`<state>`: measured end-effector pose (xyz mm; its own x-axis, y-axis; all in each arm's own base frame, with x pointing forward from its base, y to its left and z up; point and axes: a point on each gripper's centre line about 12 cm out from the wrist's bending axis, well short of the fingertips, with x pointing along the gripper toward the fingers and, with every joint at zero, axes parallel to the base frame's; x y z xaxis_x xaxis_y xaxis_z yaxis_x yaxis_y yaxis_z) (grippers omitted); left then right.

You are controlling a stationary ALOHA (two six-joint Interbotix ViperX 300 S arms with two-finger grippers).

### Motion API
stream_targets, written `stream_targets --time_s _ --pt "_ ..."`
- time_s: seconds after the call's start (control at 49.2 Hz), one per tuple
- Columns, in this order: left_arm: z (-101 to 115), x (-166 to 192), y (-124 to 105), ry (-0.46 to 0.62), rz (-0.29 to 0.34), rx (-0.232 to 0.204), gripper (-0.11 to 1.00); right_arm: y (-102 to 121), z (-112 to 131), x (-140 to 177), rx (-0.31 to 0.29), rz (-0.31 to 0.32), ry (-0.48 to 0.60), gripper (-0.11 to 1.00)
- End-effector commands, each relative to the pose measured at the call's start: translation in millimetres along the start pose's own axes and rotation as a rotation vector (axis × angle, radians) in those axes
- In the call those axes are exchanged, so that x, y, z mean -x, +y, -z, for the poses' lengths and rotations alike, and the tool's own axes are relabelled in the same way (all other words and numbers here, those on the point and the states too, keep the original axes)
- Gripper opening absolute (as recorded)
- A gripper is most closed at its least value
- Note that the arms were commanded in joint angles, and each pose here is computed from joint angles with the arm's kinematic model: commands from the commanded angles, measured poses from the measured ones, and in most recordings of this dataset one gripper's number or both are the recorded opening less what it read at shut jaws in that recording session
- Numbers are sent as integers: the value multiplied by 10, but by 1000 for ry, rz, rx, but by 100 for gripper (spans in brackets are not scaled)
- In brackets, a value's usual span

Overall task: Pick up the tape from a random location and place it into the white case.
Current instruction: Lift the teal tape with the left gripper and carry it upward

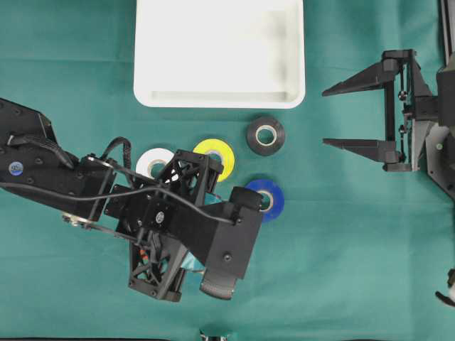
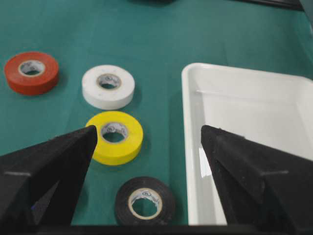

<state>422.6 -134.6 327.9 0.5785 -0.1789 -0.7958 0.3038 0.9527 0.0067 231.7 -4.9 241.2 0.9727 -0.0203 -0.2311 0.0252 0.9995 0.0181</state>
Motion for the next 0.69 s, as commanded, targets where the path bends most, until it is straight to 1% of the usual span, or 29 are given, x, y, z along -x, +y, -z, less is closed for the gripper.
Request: stream_targets --time_s 0.0,0.325,0.407,0.569,0.671 --pt "-109 234 18 -64 -5 2 21 2 -83 -12 0 0 -21 90" --pt "-104 230 25 -63 -6 4 21 1 -77 -12 0 0 -20 90" --pt "-107 237 57 -66 -9 11 21 1 -75 -12 0 0 -18 90" --pt "-72 220 245 -56 -37 43 21 1 -69 -11 0 0 -17 90" --pt "-36 245 428 -54 -63 77 21 1 -69 -11 0 0 -17 90"
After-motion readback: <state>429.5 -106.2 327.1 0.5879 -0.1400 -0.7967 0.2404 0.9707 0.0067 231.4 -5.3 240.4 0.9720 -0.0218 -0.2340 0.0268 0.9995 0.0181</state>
